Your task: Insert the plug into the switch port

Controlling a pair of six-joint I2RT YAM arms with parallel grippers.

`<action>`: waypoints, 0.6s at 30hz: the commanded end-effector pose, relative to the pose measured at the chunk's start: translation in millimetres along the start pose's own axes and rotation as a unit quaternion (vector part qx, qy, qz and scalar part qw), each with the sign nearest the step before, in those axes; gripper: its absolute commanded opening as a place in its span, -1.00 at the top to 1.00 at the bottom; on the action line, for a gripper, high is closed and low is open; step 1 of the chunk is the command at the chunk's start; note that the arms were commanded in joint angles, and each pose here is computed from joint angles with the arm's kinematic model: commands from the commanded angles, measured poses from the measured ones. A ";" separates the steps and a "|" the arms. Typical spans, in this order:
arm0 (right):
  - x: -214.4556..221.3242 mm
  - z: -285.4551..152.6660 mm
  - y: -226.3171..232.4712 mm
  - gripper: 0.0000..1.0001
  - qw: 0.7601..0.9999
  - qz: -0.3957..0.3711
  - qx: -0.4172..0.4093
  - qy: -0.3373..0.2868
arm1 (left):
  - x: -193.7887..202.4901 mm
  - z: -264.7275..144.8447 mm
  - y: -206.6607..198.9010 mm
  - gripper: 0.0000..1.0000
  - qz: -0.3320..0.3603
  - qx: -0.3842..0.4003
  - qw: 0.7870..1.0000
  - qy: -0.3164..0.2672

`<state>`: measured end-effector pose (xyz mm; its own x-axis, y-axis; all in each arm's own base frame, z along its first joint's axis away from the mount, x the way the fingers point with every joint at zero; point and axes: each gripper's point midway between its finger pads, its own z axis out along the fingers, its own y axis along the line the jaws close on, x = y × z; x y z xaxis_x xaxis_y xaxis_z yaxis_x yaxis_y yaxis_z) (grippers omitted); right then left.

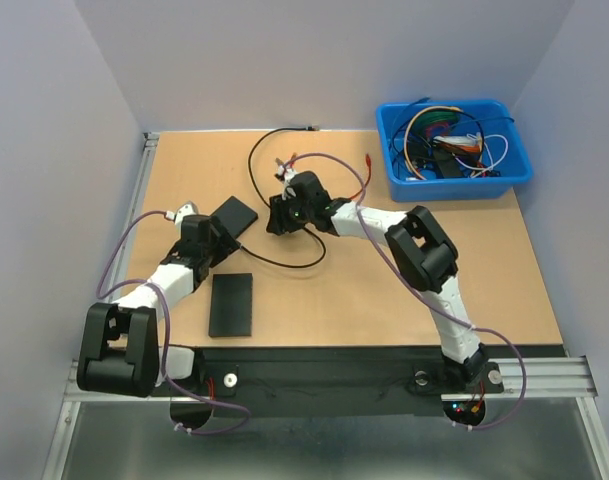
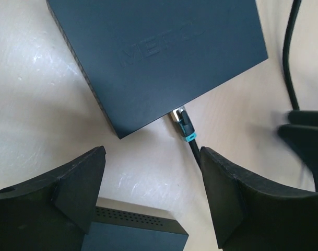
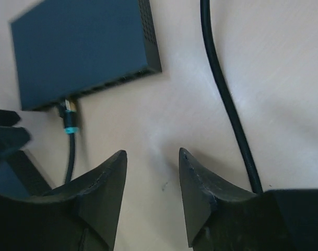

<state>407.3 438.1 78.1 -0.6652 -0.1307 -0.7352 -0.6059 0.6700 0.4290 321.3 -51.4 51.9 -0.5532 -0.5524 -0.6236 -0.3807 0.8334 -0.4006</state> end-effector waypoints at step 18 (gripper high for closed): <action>-35.9 118.5 20.4 -0.21 0.995 0.028 -0.078 -0.059 | -60.6 82.7 -12.4 -0.63 -0.071 0.053 0.996 0.023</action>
<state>449.6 523.1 54.6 -0.6642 -0.0610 -0.7451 -0.6403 0.5610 0.5248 393.4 -30.9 41.8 -0.5211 -0.6534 -0.5491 -0.3957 0.7550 -0.5229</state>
